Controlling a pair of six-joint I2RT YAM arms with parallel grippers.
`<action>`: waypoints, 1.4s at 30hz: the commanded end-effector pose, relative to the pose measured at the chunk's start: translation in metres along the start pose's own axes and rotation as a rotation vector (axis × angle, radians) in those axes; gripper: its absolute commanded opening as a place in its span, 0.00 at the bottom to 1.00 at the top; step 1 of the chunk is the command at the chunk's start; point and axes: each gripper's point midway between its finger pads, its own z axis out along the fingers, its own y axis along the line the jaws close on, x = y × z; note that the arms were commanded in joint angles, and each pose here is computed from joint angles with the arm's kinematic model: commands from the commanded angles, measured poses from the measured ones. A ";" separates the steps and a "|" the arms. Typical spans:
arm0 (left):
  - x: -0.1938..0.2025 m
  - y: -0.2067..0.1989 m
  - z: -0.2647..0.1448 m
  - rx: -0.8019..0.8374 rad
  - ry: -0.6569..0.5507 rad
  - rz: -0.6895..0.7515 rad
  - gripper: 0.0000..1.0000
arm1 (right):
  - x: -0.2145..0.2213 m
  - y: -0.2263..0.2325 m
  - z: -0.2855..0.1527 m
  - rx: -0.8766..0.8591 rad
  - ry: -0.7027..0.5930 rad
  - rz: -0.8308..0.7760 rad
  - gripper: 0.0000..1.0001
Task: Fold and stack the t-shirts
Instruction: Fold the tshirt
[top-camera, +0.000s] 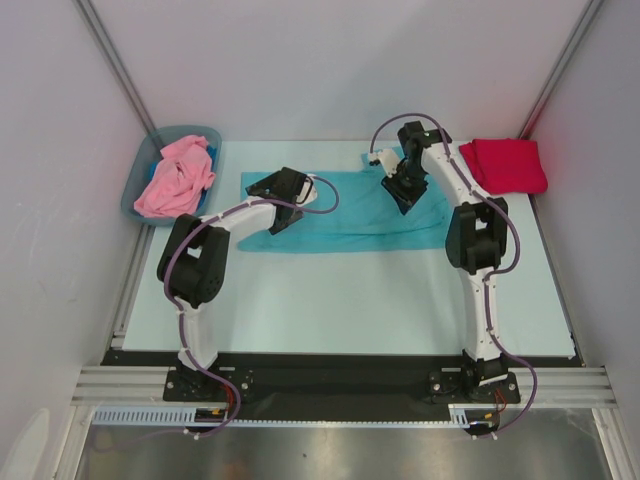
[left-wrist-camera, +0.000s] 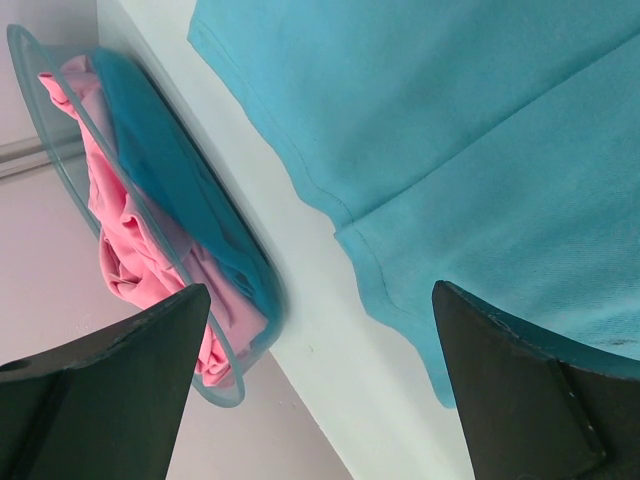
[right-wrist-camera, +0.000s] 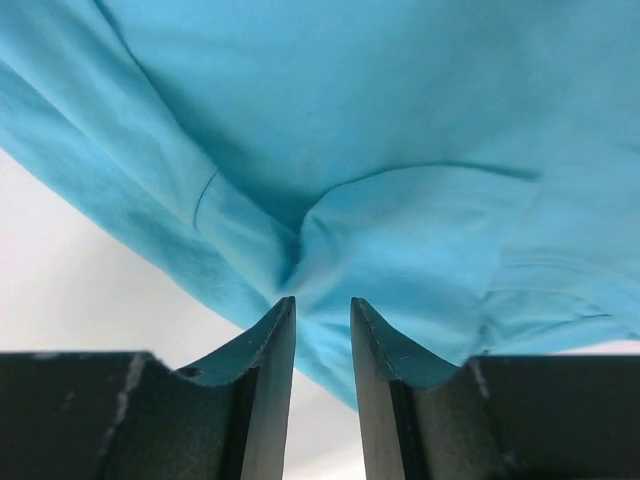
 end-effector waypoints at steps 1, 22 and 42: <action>-0.008 0.019 -0.014 -0.055 -0.033 -0.021 1.00 | -0.013 -0.001 -0.022 0.011 -0.038 -0.033 0.34; -0.010 0.018 -0.010 -0.055 -0.026 -0.016 1.00 | -0.040 -0.019 0.025 0.085 -0.079 -0.007 0.38; -0.011 0.018 -0.008 -0.055 -0.026 -0.015 1.00 | -0.022 -0.019 0.008 0.130 -0.035 -0.028 0.35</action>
